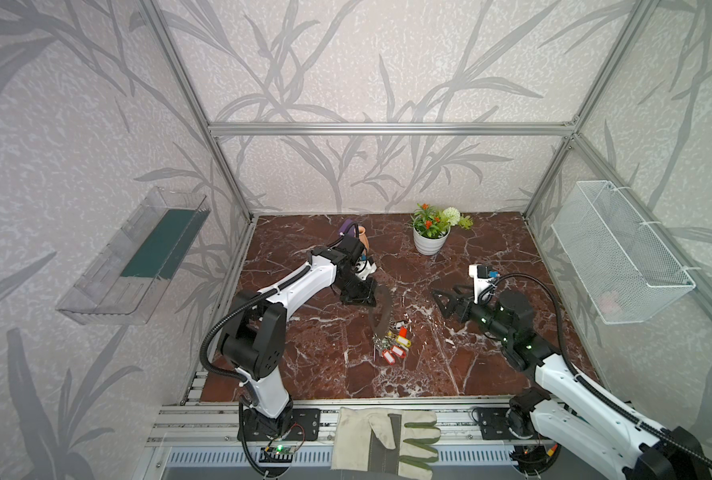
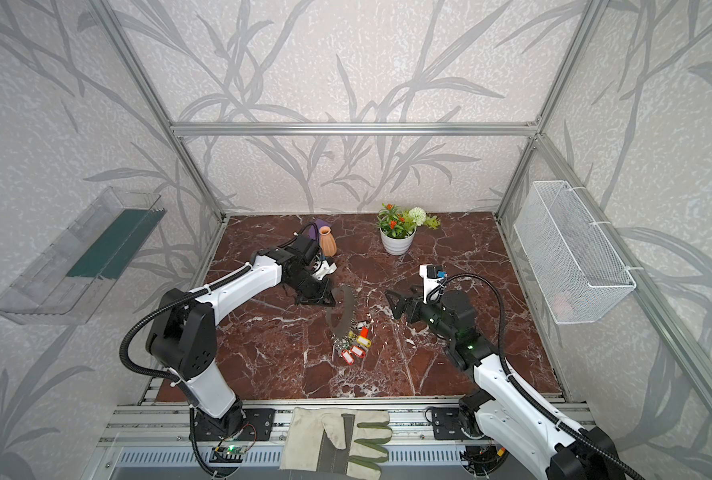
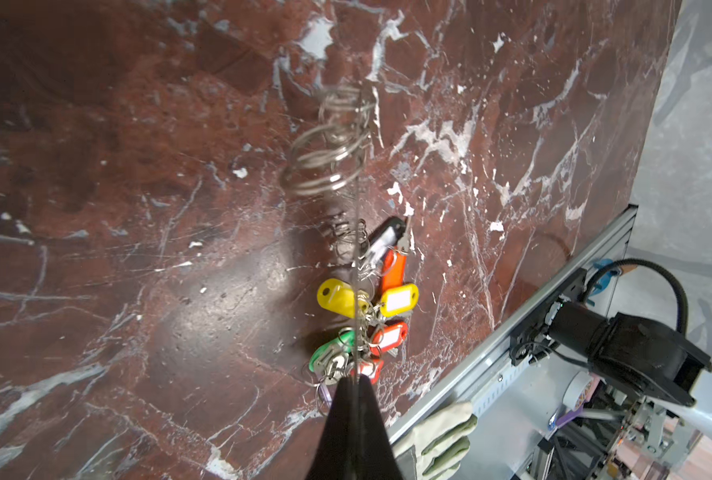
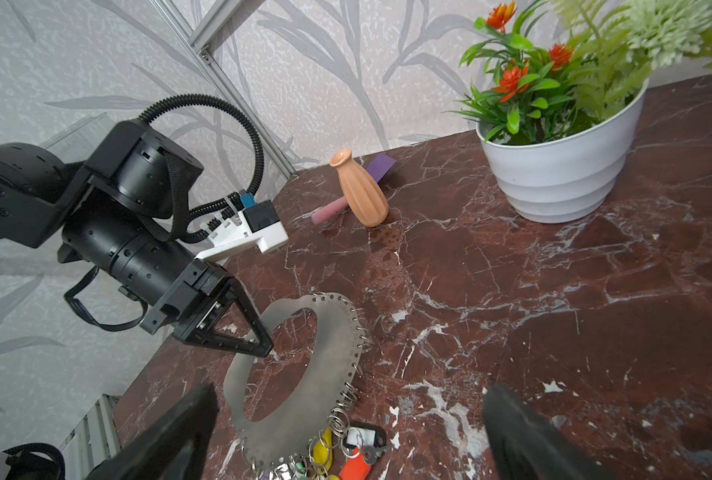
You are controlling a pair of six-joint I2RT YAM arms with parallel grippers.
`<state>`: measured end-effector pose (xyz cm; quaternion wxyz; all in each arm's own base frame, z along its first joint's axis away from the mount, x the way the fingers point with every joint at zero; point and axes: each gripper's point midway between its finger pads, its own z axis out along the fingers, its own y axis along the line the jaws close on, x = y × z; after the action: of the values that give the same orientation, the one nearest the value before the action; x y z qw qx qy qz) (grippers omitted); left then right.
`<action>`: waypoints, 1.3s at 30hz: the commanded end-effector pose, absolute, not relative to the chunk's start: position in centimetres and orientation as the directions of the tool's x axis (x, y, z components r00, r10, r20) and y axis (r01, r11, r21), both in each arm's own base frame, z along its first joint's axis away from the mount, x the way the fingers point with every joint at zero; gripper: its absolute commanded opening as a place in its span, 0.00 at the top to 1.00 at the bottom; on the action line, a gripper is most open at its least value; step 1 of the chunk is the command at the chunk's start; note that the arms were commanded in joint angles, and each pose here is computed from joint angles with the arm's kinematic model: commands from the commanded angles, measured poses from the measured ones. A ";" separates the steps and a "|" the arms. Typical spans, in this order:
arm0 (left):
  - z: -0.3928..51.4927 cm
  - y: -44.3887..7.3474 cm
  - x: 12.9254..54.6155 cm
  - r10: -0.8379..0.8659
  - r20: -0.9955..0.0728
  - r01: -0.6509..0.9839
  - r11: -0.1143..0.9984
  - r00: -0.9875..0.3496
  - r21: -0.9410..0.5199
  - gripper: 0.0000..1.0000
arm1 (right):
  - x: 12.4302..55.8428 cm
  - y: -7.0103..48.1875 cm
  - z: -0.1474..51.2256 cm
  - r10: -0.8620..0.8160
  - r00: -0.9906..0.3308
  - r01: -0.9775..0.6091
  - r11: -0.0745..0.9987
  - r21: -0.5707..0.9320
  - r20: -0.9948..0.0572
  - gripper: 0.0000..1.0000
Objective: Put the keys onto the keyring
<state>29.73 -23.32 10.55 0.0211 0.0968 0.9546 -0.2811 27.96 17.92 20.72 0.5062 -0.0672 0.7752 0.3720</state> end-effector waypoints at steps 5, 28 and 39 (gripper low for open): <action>9.0 -19.8 31.3 0.054 -0.108 0.100 0.870 -0.993 -0.484 0.90 | 28.0 18.2 20.6 0.277 -0.479 -0.496 0.697 0.517 -0.833 0.01; 22.7 0.0 34.8 -0.433 -0.862 -0.424 0.855 -0.262 -0.300 0.01 | 31.7 13.2 23.5 0.226 -0.425 -0.289 0.884 0.368 -0.877 0.01; 17.3 7.7 32.4 -0.118 -0.956 -0.715 0.689 -0.269 0.117 0.01 | 34.0 1.2 19.2 0.021 -0.121 0.245 0.969 -0.010 -0.992 0.01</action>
<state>31.96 5.54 13.51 0.4877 -0.2471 0.8087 0.2170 33.53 5.80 17.82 0.6116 0.0305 0.7900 0.0302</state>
